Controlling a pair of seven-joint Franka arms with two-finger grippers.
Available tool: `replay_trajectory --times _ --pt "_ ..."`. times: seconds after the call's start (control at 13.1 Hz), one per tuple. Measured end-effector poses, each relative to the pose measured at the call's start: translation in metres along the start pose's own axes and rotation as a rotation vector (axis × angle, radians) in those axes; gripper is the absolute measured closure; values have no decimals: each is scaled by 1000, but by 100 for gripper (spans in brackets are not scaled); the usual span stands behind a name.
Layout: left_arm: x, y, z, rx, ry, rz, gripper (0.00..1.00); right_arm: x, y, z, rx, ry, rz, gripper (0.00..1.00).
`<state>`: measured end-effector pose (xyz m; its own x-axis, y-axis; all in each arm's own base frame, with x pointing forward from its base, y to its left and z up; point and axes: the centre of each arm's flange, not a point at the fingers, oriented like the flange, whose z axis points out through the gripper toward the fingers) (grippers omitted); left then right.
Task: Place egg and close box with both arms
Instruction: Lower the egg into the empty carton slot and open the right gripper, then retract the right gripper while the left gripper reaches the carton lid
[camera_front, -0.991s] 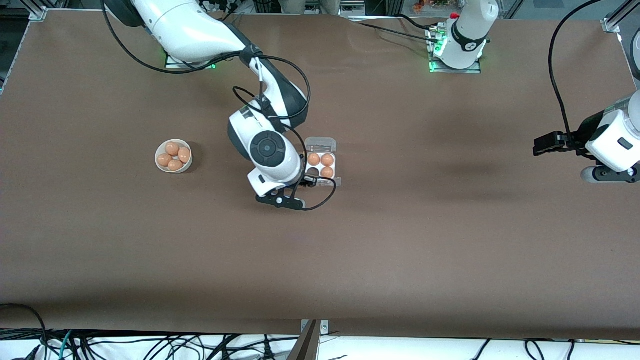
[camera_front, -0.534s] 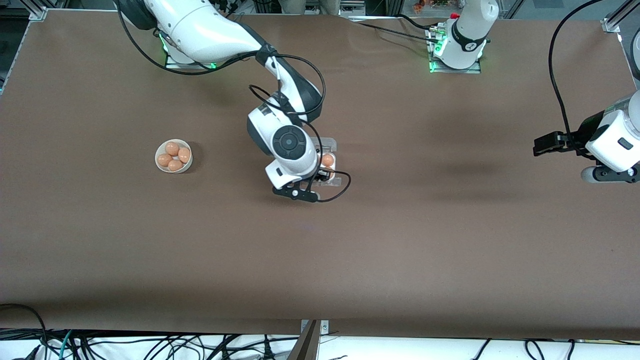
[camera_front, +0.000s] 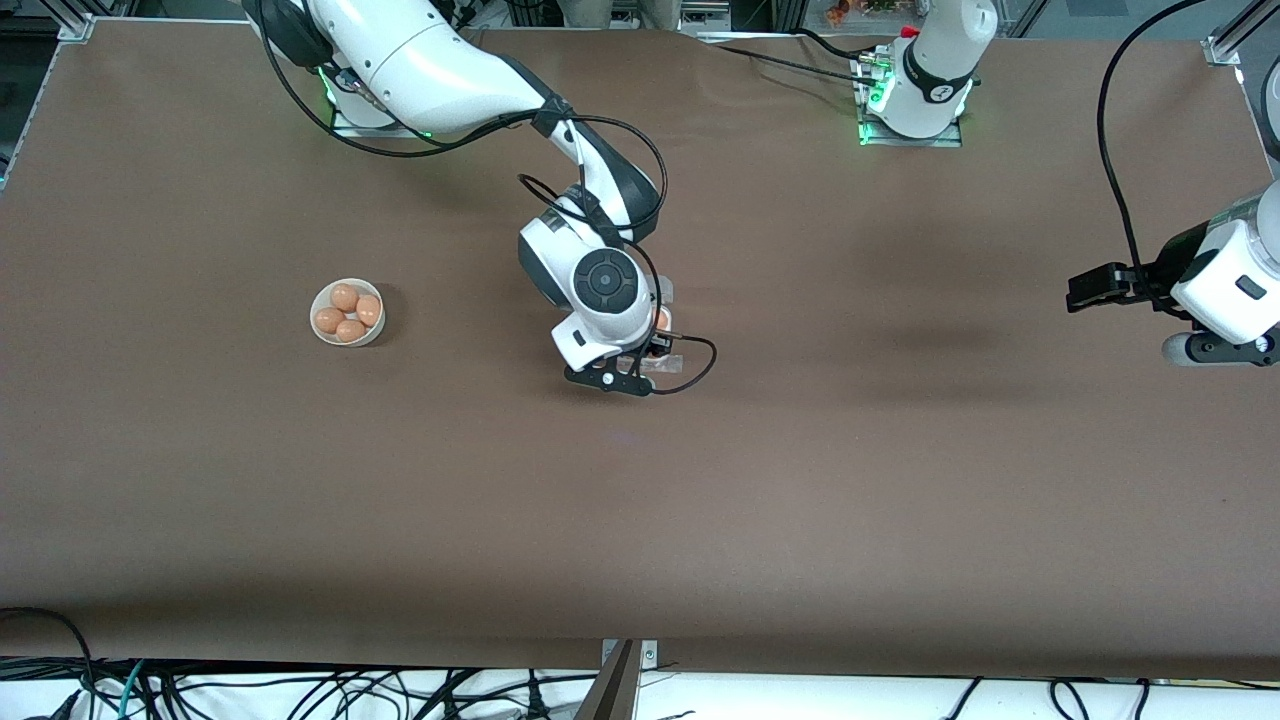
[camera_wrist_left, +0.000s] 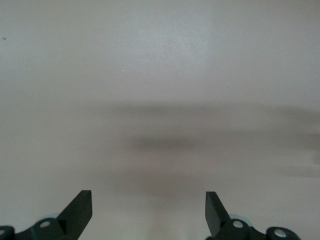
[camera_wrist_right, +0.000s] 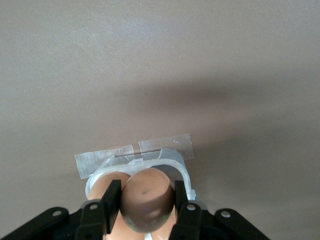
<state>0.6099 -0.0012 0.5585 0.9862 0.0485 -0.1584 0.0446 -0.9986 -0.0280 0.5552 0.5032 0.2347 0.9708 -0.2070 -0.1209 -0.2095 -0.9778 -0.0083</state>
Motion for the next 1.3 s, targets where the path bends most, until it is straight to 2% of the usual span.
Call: replay_trajectory --times 0.3,0.46,0.69,0.84,1.07,1.22,1.3 --pt "0 0 0 0 0 1 0 -2 2 6 -12 -5 4 52" --pt "0 5 0 0 0 8 0 -2 3 8 -19 -2 20 48" --pt "-2 25 0 -6 0 41 0 -1 3 7 -26 9 25 19" --pt "-5 55 -1 -48 -4 49 0 0 4 5 -25 12 26 1" --pt "-15 115 2 -75 -21 41 0 15 19 -16 -42 17 39 0" --pt "-24 159 7 -118 -52 5 6 32 47 -52 -90 -15 23 0" --pt "-29 178 10 -144 -73 -36 16 41 65 -72 -109 -32 8 0"
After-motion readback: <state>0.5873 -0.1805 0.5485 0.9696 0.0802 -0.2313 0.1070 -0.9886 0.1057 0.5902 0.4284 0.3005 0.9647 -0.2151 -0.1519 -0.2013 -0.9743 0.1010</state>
